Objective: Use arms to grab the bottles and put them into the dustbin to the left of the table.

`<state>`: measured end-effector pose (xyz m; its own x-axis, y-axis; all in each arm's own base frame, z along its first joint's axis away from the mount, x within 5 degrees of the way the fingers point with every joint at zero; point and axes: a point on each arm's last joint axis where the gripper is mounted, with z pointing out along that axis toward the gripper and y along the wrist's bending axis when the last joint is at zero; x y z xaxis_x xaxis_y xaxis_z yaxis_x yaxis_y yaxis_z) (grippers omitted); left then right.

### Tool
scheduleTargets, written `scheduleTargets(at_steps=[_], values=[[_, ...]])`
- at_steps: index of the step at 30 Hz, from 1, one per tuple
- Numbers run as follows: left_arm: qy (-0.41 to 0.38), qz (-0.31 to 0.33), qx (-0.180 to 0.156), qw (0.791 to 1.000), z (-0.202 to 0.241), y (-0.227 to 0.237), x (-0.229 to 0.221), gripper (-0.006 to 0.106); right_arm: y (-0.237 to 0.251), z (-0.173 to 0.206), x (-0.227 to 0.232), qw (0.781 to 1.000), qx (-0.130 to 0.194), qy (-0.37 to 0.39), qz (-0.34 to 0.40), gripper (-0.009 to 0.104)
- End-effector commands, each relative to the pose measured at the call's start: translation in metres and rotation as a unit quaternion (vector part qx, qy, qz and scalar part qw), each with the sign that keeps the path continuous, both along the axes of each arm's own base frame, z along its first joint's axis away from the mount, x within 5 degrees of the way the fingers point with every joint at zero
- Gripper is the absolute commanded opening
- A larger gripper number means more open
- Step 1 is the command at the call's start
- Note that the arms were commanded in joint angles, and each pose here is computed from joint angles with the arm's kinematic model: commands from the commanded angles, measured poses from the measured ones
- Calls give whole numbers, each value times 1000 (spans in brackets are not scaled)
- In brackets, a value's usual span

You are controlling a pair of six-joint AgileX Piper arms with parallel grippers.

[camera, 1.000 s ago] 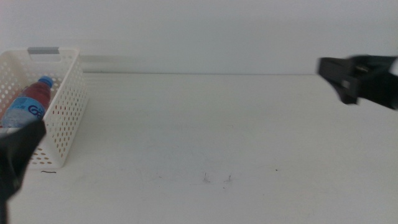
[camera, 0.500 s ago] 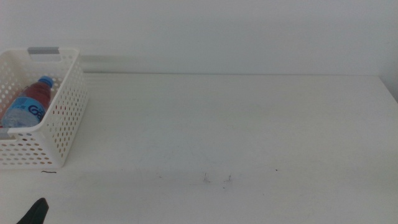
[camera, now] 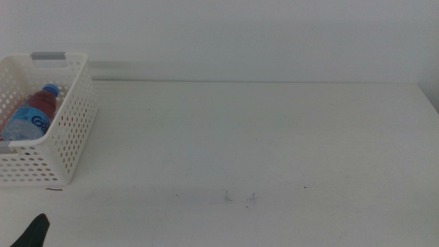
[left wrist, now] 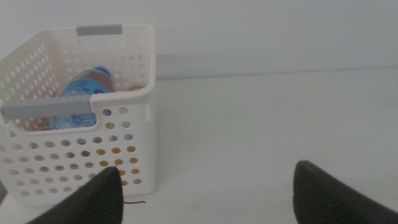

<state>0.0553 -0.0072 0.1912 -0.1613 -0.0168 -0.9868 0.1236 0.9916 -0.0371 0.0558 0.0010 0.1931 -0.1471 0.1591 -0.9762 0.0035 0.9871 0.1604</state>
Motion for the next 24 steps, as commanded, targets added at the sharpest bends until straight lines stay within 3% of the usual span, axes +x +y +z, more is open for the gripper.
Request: scheduleTargets(at_steps=[1, 10, 24], values=[[-10, 7, 4, 1000, 1, 1, 0, 94, -1, -1, 0, 1000, -9, 2, -3, 81], [-10, 42, 0, 999, 1, 5, 0, 94, -1, -1, 0, 1000, -9, 2, -3, 81], [-15, 45, -7, 999, 2, 5, 0, 94, -1, -1, 0, 1000, -9, 2, -3, 81]])
